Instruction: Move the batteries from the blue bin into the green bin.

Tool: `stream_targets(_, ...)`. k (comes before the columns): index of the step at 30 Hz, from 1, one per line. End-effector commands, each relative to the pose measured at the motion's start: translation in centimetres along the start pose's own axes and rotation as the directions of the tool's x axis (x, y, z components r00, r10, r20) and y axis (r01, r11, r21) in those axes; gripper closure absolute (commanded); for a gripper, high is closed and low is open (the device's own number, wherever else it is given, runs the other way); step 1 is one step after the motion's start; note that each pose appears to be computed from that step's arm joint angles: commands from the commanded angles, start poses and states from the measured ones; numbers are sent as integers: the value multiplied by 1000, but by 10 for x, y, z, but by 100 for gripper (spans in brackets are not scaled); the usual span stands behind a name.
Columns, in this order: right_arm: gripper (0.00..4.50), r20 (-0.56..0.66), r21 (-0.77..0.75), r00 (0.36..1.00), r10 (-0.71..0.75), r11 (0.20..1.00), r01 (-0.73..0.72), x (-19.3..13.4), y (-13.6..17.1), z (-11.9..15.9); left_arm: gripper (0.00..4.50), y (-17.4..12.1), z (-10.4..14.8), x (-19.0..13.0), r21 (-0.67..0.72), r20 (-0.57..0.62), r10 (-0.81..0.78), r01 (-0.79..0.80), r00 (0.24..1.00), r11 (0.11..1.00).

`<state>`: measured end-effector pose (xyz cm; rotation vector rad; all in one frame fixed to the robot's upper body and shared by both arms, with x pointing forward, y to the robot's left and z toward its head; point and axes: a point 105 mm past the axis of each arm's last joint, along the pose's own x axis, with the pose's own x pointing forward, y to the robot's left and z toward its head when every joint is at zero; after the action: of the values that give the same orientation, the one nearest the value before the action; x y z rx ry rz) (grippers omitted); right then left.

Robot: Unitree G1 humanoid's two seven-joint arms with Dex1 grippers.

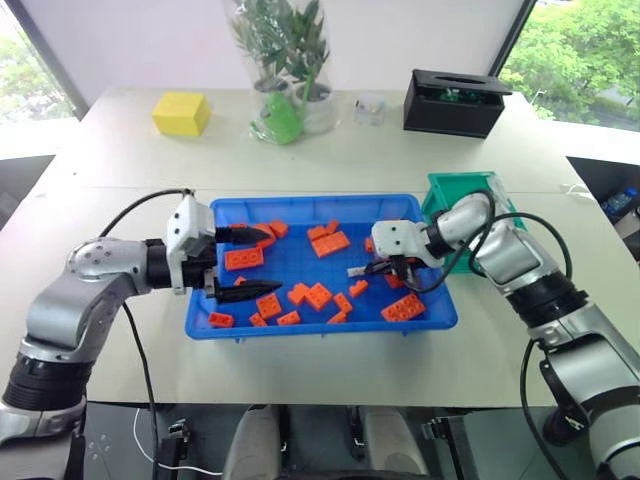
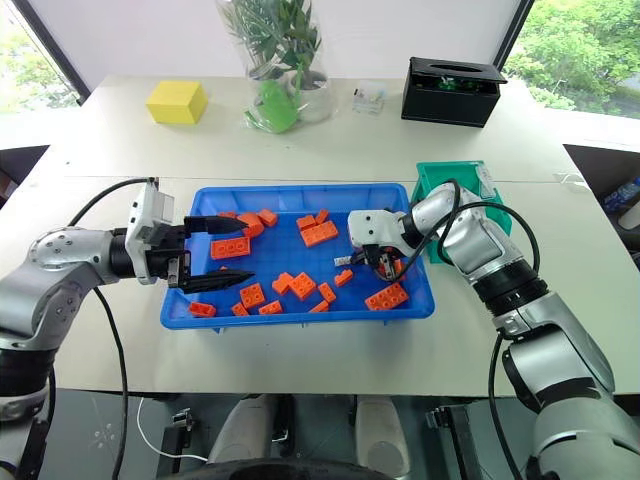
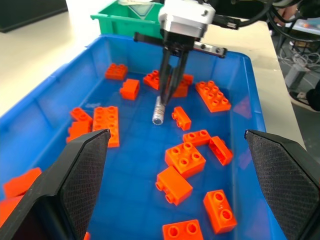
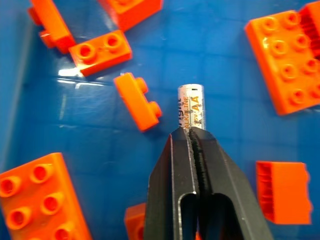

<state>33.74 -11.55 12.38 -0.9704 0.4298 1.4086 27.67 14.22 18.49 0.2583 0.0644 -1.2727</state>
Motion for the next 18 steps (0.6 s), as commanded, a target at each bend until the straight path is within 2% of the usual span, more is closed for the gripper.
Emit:
stream_targets(1, 446, 22, -3, 999, -42, 999, 42, -8, -7, 8, 0, 4, 13, -3, 50, 22, 11, -12, 1000, 999)
stream_targets(5, 446, 50, 36, 994, -93, 995, 91, -20, -16, 17, 0, 4, 12, 2, 49, 25, -5, 4, 1000, 999)
stream_targets(8, 366, 60, 35, 993, -100, 995, 98, -23, -19, 23, 0, 6, 13, 5, 53, 30, -13, 11, 999, 999)
stream_targets(14, 74, 55, 31, 990, -130, 991, 128, -20, -26, 25, 0, 11, 15, 6, 60, 33, -17, 15, 999, 998)
stream_targets(18, 74, 42, 41, 991, -124, 992, 122, -9, -27, 18, 0, 12, 17, 7, 68, 37, -15, 12, 999, 998)
